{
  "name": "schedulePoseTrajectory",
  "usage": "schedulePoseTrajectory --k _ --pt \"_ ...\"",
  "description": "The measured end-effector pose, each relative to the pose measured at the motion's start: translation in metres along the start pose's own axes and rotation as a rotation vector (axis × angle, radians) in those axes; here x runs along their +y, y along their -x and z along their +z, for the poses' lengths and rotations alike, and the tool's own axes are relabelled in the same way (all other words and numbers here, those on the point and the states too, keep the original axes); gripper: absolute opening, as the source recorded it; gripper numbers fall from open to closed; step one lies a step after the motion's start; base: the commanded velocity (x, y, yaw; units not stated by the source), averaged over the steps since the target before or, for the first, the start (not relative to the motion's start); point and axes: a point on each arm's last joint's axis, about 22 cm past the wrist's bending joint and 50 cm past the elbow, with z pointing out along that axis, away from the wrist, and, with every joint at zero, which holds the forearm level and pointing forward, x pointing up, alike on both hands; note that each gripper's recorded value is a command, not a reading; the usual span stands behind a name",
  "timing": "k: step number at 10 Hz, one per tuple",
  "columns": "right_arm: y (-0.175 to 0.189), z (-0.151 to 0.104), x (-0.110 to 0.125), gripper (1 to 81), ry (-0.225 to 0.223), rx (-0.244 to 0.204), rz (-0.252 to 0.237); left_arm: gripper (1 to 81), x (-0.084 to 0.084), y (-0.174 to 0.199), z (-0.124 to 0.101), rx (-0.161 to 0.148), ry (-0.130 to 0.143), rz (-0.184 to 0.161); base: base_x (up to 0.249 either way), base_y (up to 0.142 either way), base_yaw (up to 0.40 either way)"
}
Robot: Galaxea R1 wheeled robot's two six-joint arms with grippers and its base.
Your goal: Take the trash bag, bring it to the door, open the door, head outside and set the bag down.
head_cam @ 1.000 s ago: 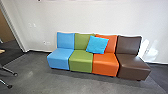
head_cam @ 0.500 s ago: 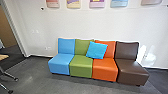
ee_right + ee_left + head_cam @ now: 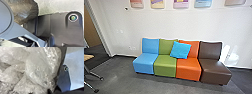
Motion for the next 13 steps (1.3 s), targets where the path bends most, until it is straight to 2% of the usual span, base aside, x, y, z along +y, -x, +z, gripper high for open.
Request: schedulePoseTrajectory --k 2,3,5,7,10,13 --pt "0.014 -0.002 -0.003 81.1 0.013 -0.015 0.007 1.0 0.002 0.015 -0.001 -0.018 -0.023 -0.016 0.0 0.0 0.0" --pt "0.014 -0.003 -0.003 81.1 0.023 -0.009 0.0 1.0 0.002 0.016 -0.003 -0.012 -0.04 -0.016 0.0 0.0 0.0" --pt "0.007 -0.009 -0.012 81.1 0.024 0.026 -0.024 1.0 0.009 0.006 -0.013 0.027 -0.06 0.001 0.0 0.0 0.0" --pt "0.003 -0.019 -0.017 81.1 0.027 0.057 -0.046 1.0 0.02 0.013 -0.022 0.042 -0.057 0.012 0.0 0.0 0.0" --pt "0.021 -0.024 -0.02 81.1 0.04 0.045 -0.038 1.0 0.025 0.03 -0.031 0.031 -0.059 0.006 0.0 0.0 0.0" --pt "0.049 -0.029 -0.025 81.1 0.044 0.014 -0.023 1.0 0.033 0.058 -0.035 0.0 -0.057 -0.008 0.0 0.0 0.0"
